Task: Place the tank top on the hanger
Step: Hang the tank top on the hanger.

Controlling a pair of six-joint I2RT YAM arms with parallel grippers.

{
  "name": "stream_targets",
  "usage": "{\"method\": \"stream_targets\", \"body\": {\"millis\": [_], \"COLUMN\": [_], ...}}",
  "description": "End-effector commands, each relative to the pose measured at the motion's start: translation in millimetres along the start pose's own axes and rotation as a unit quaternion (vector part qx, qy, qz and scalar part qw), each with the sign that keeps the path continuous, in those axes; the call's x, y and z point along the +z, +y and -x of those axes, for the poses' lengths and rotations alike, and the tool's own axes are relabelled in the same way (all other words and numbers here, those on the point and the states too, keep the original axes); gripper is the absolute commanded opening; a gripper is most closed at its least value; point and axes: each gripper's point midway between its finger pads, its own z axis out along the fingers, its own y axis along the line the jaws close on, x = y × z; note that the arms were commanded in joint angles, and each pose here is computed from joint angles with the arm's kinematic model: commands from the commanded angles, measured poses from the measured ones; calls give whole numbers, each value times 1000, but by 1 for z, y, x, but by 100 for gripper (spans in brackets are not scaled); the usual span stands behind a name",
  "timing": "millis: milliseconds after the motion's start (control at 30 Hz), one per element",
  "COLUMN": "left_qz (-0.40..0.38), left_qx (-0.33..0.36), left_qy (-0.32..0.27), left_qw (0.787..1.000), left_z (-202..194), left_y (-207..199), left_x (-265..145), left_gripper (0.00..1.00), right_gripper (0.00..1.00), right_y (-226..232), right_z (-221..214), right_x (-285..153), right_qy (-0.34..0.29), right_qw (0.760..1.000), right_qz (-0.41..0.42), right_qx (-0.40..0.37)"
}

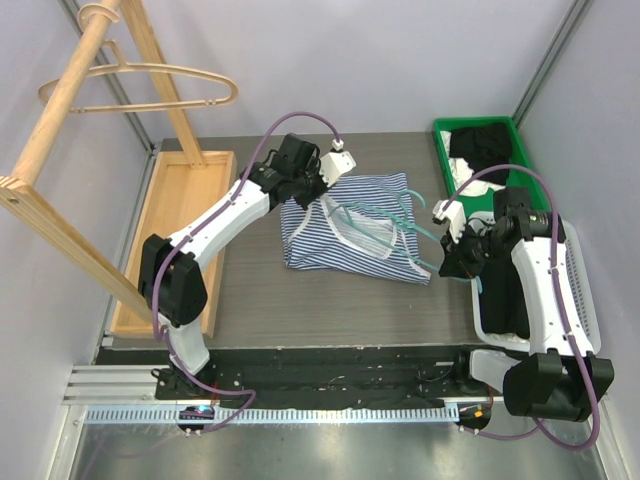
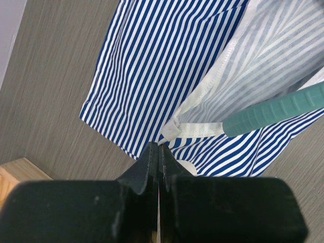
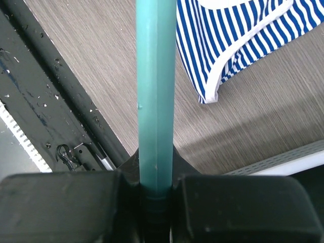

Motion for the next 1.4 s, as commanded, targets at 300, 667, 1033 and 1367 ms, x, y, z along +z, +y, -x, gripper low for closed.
{"method": "stream_targets", "body": {"millis": [300, 667, 1033, 1367], "left_qz": [-3, -12, -21, 10], "left_qx": [0, 13, 25, 34], "left_qy": [-28, -38, -54, -70], "left_qw": [1000, 999, 998, 997], "left_z": [18, 33, 51, 61], "left_y": [-6, -21, -36, -24], "left_x": [-26, -38, -54, -74], "left_gripper": [0, 0, 0, 0], "right_gripper": [1, 1, 1, 1], "right_y": [-22, -6, -41, -37], "right_z": [10, 9, 48, 60], "right_x": [2, 13, 19, 44], "right_qy": [-23, -30, -60, -62], "right_qw": [999, 997, 994, 988], "right_qz": [-15, 74, 90, 141], "right_qx": [-16, -20, -16, -16]}}
